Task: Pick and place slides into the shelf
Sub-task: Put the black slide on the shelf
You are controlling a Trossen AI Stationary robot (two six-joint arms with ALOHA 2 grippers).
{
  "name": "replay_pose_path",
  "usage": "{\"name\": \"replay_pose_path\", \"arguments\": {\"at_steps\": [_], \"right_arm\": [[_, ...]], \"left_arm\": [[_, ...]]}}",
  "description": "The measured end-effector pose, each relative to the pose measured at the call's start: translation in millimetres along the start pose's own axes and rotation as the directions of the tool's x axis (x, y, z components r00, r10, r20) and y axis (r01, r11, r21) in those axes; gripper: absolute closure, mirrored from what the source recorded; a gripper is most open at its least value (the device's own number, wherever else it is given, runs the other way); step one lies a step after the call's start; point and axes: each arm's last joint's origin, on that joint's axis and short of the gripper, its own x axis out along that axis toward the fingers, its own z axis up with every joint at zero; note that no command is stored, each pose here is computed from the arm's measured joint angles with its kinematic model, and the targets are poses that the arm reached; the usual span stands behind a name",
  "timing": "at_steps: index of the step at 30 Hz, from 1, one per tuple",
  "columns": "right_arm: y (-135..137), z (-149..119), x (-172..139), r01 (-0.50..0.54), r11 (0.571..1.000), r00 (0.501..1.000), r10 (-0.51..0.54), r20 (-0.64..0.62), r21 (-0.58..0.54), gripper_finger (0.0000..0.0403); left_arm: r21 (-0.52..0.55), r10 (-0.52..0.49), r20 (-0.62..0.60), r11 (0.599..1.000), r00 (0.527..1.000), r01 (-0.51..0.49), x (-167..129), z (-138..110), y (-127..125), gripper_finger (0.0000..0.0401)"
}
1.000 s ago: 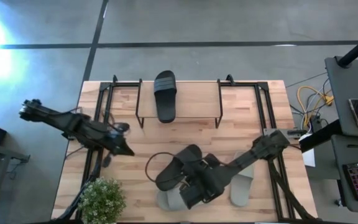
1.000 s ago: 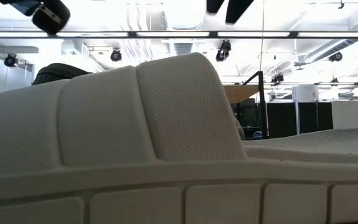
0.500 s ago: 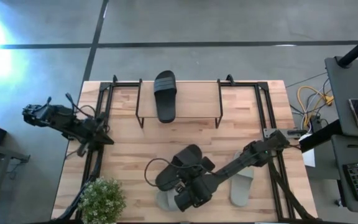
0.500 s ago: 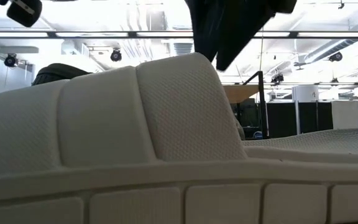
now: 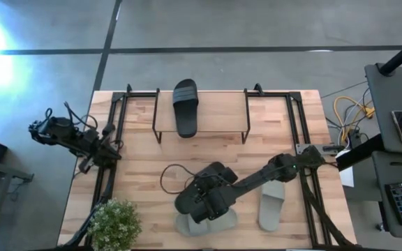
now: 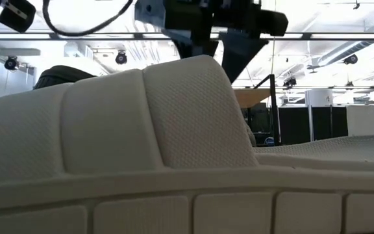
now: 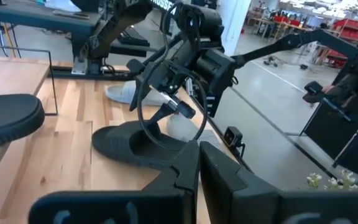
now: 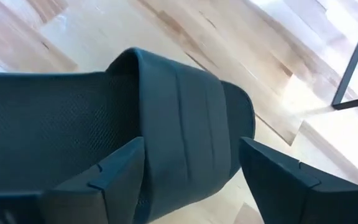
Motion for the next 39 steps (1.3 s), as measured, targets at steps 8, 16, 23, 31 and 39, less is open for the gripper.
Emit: {"name": "replay_pose_path", "arguments": {"at_steps": [8,16,23,31,39], "right_arm": [[-5,9,29,0.098,0.994,0.995,-0.098,0.000,-0.049,0.0158],[-9,20,36,0.118,0.992,0.993,-0.117,0.018,-0.051,0.0179],[-9,25,29,0.107,0.975,0.994,-0.100,0.045,-0.196,0.0193],[-7,26,13,0.099,0.877,0.994,-0.060,0.097,-0.471,0.0193],[-8,29,0,0.079,0.848,0.993,-0.023,0.113,-0.524,0.0192]], "left_arm": [[-0.001,0.004,-0.019,1.000,1.000,-0.004,5,-10,2,0.0401],[-0.001,0.008,-0.045,1.000,0.999,-0.008,10,-8,2,0.0401],[-0.001,0.012,-0.060,1.000,0.998,-0.012,13,-8,2,0.0401],[-0.001,0.013,-0.067,1.000,0.998,-0.013,14,-8,2,0.0401],[0.001,0.035,-0.082,0.999,0.996,-0.035,18,-8,2,0.0401]]}}
